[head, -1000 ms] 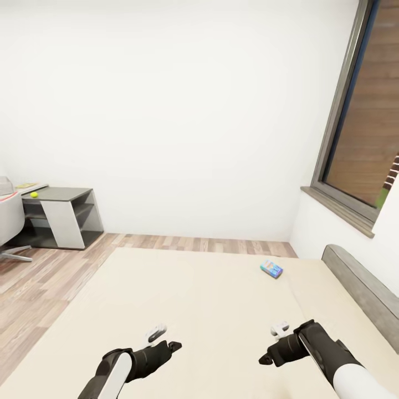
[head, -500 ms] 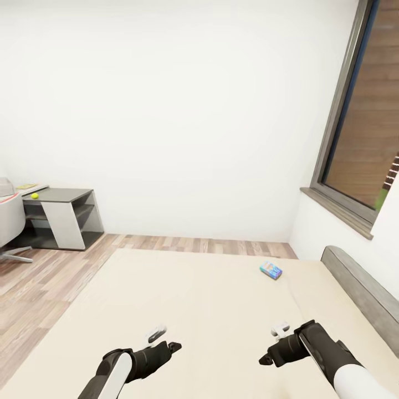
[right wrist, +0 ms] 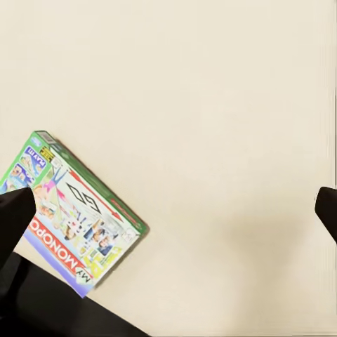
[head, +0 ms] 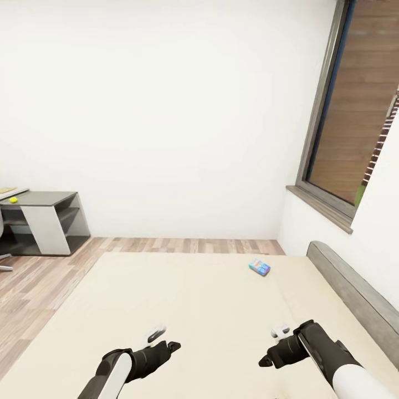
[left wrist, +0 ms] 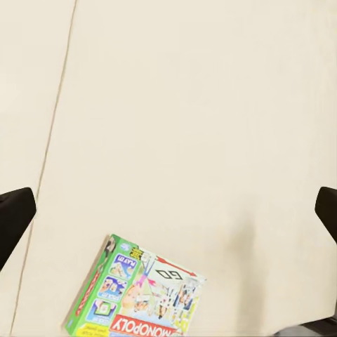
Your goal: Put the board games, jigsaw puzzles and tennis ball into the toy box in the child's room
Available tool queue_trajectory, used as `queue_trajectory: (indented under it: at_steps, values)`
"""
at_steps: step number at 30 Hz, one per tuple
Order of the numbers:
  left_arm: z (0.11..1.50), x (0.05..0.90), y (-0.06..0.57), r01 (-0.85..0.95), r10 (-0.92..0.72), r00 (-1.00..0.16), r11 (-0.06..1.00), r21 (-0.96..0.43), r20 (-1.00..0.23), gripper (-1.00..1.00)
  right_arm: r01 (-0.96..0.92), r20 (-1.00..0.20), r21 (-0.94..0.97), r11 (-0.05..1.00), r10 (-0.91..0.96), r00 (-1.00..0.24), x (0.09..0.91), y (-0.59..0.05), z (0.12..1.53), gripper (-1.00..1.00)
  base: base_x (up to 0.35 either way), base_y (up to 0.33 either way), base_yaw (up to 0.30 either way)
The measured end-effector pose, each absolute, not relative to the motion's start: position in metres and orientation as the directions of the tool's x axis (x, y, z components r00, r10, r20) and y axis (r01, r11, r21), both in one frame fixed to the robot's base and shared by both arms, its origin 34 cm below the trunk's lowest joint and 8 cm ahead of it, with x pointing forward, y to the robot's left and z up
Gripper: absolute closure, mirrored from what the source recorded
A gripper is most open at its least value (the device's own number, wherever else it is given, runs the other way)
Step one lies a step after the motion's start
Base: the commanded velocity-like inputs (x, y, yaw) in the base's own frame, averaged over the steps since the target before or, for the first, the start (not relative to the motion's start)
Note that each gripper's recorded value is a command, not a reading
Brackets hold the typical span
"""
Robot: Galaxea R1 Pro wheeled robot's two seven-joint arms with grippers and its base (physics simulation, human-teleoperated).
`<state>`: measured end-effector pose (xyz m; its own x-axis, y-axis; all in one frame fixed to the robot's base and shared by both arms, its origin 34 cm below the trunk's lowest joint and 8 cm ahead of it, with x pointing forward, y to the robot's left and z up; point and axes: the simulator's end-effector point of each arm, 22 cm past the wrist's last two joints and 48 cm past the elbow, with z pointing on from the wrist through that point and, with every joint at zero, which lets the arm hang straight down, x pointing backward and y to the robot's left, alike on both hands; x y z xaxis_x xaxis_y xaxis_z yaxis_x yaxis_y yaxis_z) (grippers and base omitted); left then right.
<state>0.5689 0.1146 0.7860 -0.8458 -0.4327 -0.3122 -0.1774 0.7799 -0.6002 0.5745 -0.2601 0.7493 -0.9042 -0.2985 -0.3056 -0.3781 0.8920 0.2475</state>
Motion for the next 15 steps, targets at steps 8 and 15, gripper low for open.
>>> queue_trajectory:
  at_steps: [8,15]
  values:
    - [0.7860,0.5704,0.1167,-0.181,-0.438,-0.841,0.780,-0.599,-0.317,-1.00,-0.372,-0.298,0.249,0.894,-0.295,-0.908,0.5733,-0.2609,0.7491,-1.00,0.000,0.000,-0.059]
    - [0.7858,0.5714,0.1181,-0.183,-0.443,-0.837,0.780,-0.598,-0.321,-1.00,-0.370,-0.297,0.250,0.895,-0.293,-0.909,0.5732,-0.2611,0.7491,-1.00,0.000,0.000,-0.016]
